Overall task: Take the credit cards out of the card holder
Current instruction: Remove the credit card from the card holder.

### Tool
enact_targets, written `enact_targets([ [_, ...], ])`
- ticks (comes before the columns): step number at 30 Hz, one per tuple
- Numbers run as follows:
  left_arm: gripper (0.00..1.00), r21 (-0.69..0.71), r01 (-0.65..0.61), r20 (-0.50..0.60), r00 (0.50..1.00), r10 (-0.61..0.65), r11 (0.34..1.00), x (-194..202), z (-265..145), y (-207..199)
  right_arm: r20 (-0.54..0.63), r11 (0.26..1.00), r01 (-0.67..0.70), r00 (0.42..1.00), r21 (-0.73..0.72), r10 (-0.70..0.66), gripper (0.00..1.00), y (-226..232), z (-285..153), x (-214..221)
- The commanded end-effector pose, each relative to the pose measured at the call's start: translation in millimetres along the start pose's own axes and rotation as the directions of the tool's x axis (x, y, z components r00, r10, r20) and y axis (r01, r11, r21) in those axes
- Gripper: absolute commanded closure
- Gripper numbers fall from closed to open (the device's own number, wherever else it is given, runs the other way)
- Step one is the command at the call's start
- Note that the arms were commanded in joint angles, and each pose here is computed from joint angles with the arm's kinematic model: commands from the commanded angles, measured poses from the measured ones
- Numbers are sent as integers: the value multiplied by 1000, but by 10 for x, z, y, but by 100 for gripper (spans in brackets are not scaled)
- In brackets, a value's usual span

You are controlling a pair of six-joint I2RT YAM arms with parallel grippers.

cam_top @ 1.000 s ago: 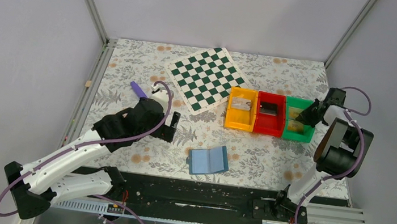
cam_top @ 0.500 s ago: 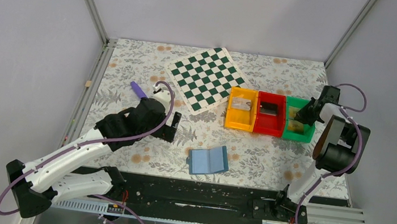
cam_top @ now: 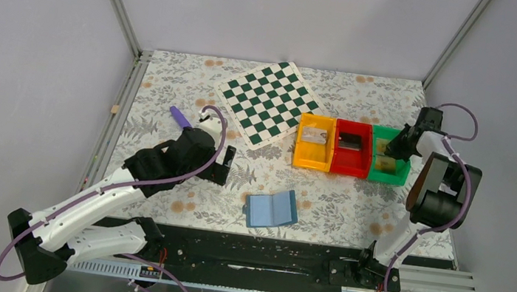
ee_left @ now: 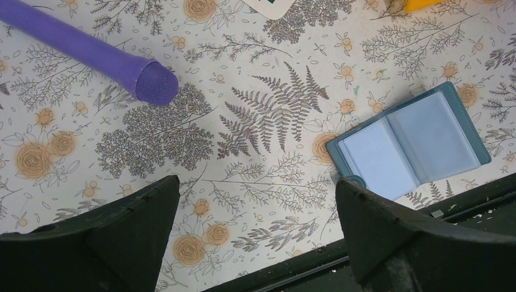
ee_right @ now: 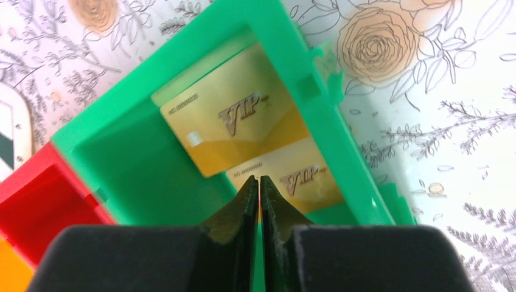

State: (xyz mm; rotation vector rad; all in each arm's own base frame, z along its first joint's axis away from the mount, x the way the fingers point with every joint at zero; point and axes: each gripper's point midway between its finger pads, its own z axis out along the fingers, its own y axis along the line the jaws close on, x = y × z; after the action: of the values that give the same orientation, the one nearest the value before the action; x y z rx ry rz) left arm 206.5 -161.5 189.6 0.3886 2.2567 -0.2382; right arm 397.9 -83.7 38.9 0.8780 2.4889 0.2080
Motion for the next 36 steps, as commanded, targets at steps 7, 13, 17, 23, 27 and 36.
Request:
enact_targets([
  [7, 1, 87, 120, 21, 992, -122, 989, -98, -45, -190, 134, 979, 121, 986, -162, -99, 86, 608, -1149, 99],
  [13, 4, 273, 234, -95, 972, -215, 933, 24, 4, -637, 173, 883, 262, 962, -388, -210, 75, 1270, -1672, 906],
  [17, 7, 317, 313, -169, 948, -272, 895, 200, 159, -808, 168, 773, 330, 944, -542, -285, 72, 1590, -1959, 1611],
  [23, 12, 354, 442, -262, 893, -366, 824, 534, 393, -990, 58, 602, 346, 894, -720, -445, 72, 1839, -2119, 2865],
  [27, 15, 412, 482, -300, 873, -385, 773, 627, 441, -1136, -14, 548, 335, 844, -766, -536, 75, 1903, -2058, 3443],
  [36, 23, 465, 470, -336, 878, -341, 751, 677, 471, -1559, -12, 674, 454, 825, -583, -566, 79, 1439, -1283, 3594],
])
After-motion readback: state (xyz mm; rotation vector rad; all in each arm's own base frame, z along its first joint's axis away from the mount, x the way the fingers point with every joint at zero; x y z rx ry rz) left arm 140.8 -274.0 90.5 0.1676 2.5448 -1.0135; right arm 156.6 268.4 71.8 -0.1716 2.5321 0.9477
